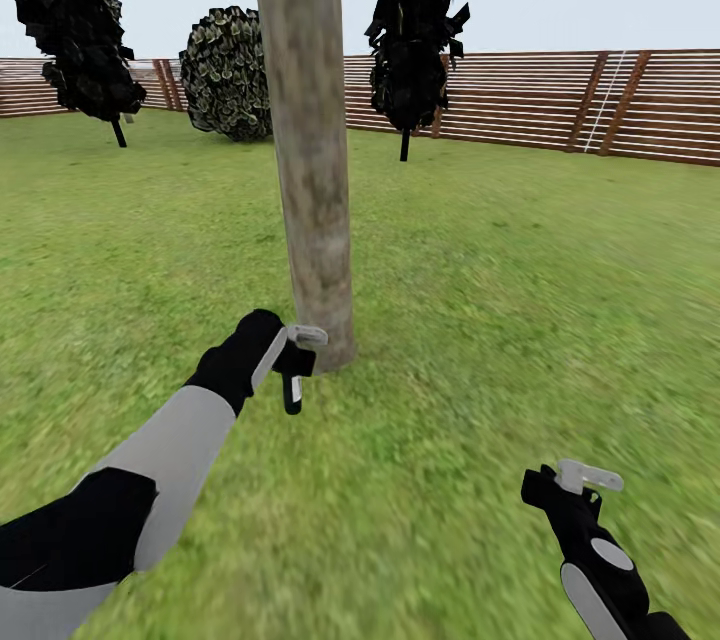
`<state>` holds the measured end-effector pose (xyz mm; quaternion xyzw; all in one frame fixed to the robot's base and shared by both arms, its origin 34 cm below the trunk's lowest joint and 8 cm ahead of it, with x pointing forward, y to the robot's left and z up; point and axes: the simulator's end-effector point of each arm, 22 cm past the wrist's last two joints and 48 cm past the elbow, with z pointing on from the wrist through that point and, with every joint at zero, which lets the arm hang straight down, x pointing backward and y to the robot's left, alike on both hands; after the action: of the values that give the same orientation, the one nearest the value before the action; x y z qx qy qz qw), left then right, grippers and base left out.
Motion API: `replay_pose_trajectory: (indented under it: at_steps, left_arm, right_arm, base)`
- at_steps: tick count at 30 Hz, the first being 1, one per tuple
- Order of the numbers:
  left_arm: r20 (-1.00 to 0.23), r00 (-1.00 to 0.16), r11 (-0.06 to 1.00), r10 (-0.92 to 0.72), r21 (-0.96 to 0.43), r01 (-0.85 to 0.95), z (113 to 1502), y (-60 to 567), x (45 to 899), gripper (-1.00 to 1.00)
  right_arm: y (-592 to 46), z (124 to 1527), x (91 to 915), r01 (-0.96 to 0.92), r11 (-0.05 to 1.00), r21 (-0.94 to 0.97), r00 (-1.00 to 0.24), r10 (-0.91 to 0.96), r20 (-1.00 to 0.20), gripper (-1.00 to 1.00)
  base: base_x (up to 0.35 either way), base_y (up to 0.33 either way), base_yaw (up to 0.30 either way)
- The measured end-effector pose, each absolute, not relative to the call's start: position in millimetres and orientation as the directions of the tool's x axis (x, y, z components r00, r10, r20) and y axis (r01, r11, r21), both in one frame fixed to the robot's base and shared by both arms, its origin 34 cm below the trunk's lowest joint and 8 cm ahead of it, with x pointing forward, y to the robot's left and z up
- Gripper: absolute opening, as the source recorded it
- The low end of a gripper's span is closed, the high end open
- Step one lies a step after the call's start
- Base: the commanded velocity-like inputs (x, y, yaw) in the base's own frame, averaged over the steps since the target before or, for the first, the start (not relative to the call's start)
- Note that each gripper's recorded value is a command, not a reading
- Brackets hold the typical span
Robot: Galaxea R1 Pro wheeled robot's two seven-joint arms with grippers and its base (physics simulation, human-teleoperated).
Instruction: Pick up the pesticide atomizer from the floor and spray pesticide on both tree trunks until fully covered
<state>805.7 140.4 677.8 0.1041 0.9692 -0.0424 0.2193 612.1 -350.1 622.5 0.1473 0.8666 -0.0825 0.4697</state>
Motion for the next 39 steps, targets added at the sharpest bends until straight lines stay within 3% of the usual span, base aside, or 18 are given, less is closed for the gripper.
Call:
replay_pose_trajectory:
  at_steps: [8, 18, 26, 39]
  left_arm:
    - [-0.39, -0.908, 0.975, 0.153, -0.091, 0.203, 682.5, 133.5, 810.0, -1.0]
    - [-0.576, -0.803, 0.962, 0.154, -0.099, 0.255, 740.4, 107.2, 829.0, -1.0]
    - [-0.585, -0.796, 0.961, 0.154, -0.099, 0.259, 740.2, 105.6, 824.6, -1.0]
    - [-0.583, -0.8, 0.969, 0.145, -0.08, 0.234, 738.1, 113.8, 826.2, -1.0]
  right_arm:
    - [-349.5, 624.0, 612.6, 0.332, 0.943, -0.002, -0.513, 0.178, -0.84, -1.0]
    - [-344.7, 621.5, 597.5, 0.324, 0.946, 0.001, -0.523, 0.18, -0.833, -1.0]
    - [-341.4, 627.0, 594.4, 0.315, 0.949, 0.006, -0.522, 0.179, -0.834, -1.0]
    - [-339.5, 622.0, 586.8, 0.312, 0.95, 0.004, -0.535, 0.179, -0.826, -1.0]
  base:
    - [0.0, 0.0, 0.0]
    - [0.115, 0.0, -0.075]
    - [0.304, 0.0, -0.089]
    - [0.045, 0.0, -0.004]
